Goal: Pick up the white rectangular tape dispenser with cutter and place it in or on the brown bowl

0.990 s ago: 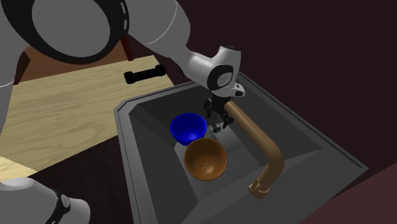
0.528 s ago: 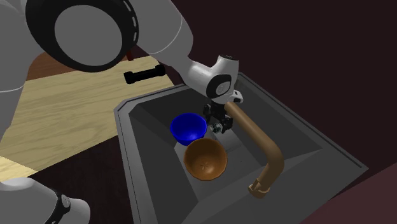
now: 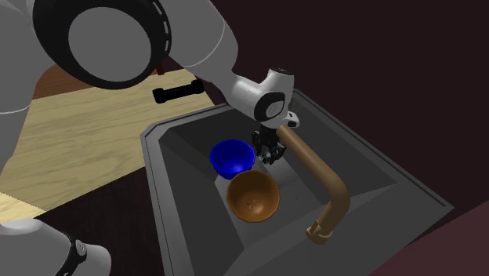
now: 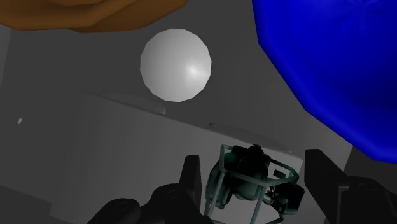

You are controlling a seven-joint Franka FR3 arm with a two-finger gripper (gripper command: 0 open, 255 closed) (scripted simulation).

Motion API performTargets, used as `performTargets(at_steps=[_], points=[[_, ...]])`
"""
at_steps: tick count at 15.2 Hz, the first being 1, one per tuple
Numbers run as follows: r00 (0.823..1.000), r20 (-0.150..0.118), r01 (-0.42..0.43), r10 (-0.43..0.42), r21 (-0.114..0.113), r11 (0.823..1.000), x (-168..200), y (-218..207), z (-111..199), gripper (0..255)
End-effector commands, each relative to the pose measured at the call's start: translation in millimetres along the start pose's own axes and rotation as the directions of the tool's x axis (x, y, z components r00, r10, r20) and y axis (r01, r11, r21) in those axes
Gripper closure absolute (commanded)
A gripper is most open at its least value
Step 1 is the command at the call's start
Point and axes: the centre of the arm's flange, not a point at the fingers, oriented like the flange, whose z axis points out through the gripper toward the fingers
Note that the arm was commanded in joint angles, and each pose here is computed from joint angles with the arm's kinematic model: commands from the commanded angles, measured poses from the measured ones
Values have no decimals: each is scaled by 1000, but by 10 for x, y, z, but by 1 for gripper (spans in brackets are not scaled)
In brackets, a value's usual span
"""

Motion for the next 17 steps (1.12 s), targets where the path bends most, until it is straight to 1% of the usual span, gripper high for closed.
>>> performTargets(at_steps=[1, 8, 17], points=[[1000, 0, 0, 0, 0, 1000, 0, 2, -1, 255], [1000, 0, 0, 0, 0, 1000, 0, 2, 0, 255], [1000, 0, 0, 0, 0, 1000, -68, 15, -470, 255]])
